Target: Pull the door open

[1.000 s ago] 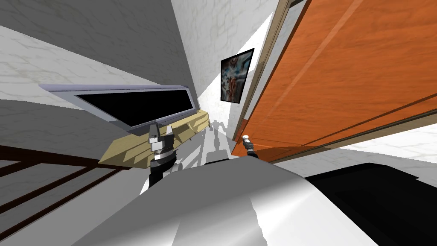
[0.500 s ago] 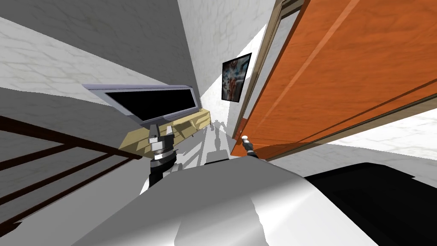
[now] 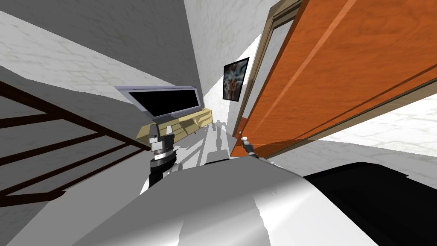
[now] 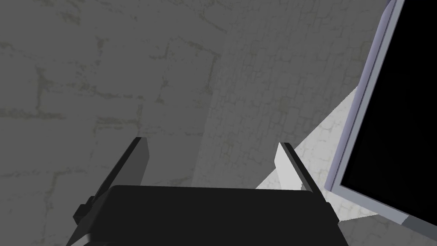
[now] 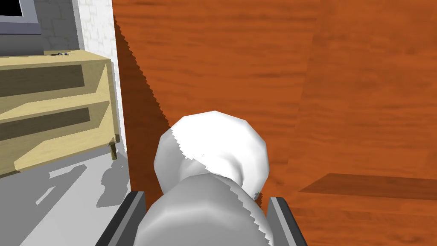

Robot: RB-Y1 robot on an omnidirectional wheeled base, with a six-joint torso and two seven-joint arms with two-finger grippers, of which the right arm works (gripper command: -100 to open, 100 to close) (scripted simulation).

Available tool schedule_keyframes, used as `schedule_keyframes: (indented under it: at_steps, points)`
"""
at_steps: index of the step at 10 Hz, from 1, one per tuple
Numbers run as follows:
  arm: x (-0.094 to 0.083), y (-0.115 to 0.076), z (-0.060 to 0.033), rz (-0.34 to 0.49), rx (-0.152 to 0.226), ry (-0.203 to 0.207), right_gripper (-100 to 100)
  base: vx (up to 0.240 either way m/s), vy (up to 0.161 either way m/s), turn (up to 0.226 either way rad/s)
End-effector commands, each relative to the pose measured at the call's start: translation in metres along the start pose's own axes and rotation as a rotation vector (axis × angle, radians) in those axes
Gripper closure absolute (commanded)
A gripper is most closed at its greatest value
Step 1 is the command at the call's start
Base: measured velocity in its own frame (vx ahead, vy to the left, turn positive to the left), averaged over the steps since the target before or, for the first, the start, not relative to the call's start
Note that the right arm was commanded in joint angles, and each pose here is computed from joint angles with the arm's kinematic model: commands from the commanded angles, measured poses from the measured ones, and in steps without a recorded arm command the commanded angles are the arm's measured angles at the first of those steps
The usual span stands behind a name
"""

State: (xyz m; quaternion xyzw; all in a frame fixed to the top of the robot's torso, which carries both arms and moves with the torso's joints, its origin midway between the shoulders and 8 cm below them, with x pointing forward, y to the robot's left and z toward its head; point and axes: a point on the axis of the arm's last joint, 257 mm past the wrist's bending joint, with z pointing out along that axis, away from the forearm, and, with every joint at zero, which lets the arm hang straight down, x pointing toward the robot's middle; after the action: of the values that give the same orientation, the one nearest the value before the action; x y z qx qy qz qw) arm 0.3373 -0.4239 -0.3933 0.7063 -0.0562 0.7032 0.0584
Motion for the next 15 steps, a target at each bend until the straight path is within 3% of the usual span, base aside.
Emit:
schedule_keyframes:
  at_steps: [1, 2, 10, 11, 15]
  points:
    - [0.0, 0.0, 0.0, 0.0, 0.0, 0.0, 100, -0.096, -0.016, 0.024]
    - [-0.001, -0.001, -0.0079, 0.0, 0.021, -0.002, 100, -0.136, -0.02, 0.132]
    - [0.001, -0.003, -0.0377, 0.003, 0.108, 0.004, 100, -0.197, -0.04, 0.105]
    - [0.0, -0.004, -0.0345, 0.001, 0.103, 0.001, 100, -0.087, -0.018, 0.025]
    - [-0.001, -0.003, -0.0446, 0.002, 0.135, 0.001, 100, -0.191, -0.034, 0.136]
